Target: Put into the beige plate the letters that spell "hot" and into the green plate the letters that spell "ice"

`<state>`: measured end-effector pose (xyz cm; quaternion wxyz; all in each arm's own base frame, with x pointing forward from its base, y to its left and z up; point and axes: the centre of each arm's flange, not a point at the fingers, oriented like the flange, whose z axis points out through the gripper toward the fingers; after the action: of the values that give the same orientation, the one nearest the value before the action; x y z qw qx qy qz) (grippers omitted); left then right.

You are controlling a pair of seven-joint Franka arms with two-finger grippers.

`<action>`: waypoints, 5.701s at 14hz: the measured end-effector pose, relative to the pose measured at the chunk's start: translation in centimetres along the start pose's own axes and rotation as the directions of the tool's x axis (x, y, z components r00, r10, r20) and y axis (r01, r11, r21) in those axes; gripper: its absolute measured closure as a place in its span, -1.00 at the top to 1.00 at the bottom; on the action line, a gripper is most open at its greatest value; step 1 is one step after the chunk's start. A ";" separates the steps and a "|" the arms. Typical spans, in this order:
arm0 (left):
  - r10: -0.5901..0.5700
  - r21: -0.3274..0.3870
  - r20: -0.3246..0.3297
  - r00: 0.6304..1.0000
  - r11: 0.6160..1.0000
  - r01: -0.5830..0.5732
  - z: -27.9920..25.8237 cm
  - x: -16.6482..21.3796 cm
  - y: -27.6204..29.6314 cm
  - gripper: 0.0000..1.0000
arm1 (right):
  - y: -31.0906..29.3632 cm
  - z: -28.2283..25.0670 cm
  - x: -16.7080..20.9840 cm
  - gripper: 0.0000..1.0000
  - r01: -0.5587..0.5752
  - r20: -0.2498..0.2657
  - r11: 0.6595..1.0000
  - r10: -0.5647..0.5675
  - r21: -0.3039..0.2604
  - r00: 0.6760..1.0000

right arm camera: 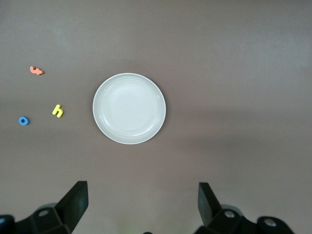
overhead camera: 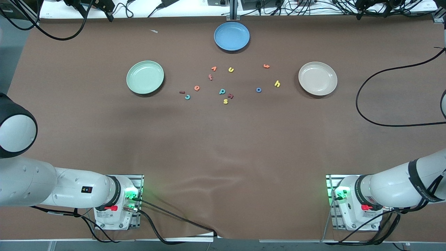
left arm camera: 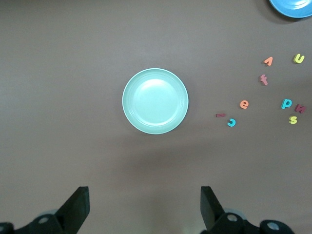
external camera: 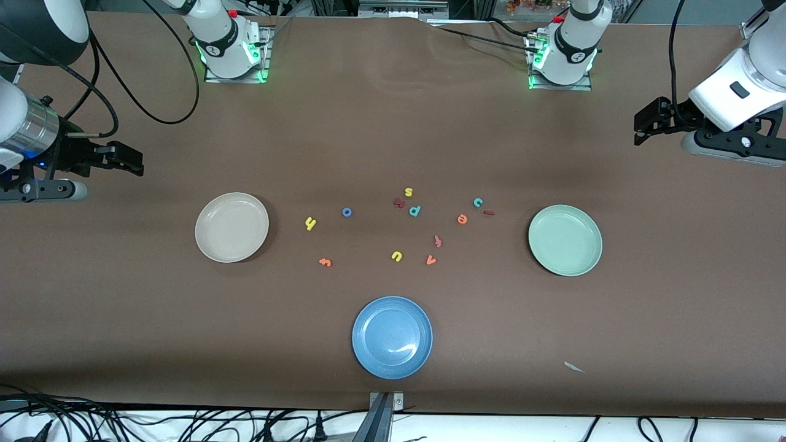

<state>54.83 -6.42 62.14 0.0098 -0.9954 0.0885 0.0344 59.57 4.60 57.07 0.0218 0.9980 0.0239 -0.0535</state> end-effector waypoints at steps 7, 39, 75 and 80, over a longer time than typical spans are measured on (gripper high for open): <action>0.000 0.000 0.000 1.000 1.000 0.000 0.0 0.0 0.0 1.00 | 0.0 0.0 0.0 1.00 0.000 0.000 1.000 0.000 0.000 1.000; 0.150 -0.024 0.112 0.982 0.989 -0.149 13.6 8.2 8.7 1.00 | -21.0 19.3 1.5 1.00 -0.492 -0.071 0.864 0.501 0.108 0.863; 0.942 -0.165 -0.019 0.335 0.328 -0.930 44.2 5.1 18.8 0.12 | -27.7 38.8 0.8 0.32 -0.649 -0.059 0.753 0.656 0.108 0.752; 0.946 -0.150 -0.033 0.322 0.314 -0.937 43.6 4.8 19.5 -0.29 | -27.8 38.4 0.8 -0.09 -0.646 -0.062 0.754 0.655 0.114 0.753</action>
<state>53.20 -25.37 18.02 -0.0799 -0.7546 0.6475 0.0701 54.93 30.62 17.65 -0.0050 0.9453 -0.3260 0.0055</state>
